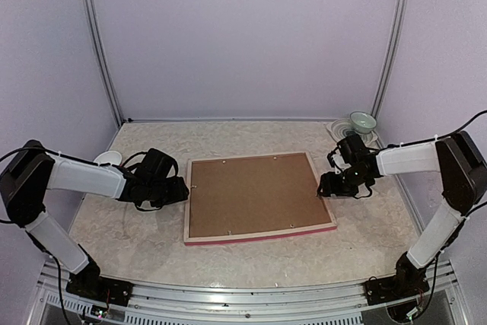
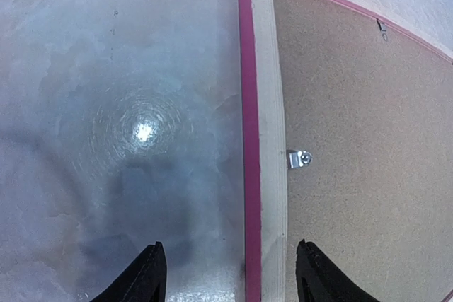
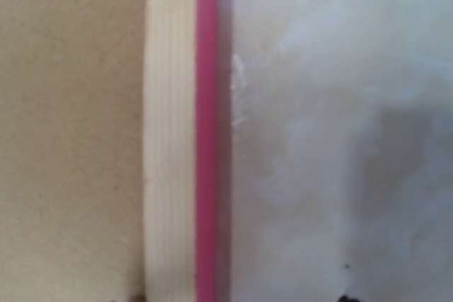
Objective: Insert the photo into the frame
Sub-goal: Press the fastener onto the backboard, then pick up the photo frame from the center of the board.
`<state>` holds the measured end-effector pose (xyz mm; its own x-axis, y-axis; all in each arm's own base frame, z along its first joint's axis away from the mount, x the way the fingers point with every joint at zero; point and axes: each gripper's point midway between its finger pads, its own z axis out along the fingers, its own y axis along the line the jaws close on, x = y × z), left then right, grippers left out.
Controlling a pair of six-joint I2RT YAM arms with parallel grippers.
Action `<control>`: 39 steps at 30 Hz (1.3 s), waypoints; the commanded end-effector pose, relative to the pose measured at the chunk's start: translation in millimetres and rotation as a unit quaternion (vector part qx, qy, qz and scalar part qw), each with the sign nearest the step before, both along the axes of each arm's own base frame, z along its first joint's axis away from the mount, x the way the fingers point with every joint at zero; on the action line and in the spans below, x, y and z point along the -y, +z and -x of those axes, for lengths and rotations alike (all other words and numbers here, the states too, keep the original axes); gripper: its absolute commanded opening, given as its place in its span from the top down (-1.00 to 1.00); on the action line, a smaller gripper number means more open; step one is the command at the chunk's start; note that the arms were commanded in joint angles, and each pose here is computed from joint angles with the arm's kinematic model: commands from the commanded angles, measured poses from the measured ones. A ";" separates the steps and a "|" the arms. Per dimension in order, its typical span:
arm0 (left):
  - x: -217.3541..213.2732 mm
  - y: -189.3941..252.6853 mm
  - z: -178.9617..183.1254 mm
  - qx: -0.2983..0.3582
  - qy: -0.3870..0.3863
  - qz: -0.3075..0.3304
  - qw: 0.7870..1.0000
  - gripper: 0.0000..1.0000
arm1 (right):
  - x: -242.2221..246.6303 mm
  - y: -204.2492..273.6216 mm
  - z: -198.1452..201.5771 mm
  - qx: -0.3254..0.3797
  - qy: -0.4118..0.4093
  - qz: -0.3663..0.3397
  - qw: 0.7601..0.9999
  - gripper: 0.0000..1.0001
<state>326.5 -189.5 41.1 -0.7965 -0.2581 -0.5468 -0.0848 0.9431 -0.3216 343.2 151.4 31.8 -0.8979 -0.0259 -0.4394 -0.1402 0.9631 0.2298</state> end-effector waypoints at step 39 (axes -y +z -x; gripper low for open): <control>193.1 96.9 111.1 0.244 -0.409 -0.199 0.856 -0.98 | 24.6 45.6 37.1 0.068 -0.028 -0.013 0.997 -0.98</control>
<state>235.4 -348.9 139.2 -0.4382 0.4037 -0.8031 0.5915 0.8023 0.0806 308.8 128.5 71.2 -0.8428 0.0052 -0.5381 -0.1250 0.9707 0.2051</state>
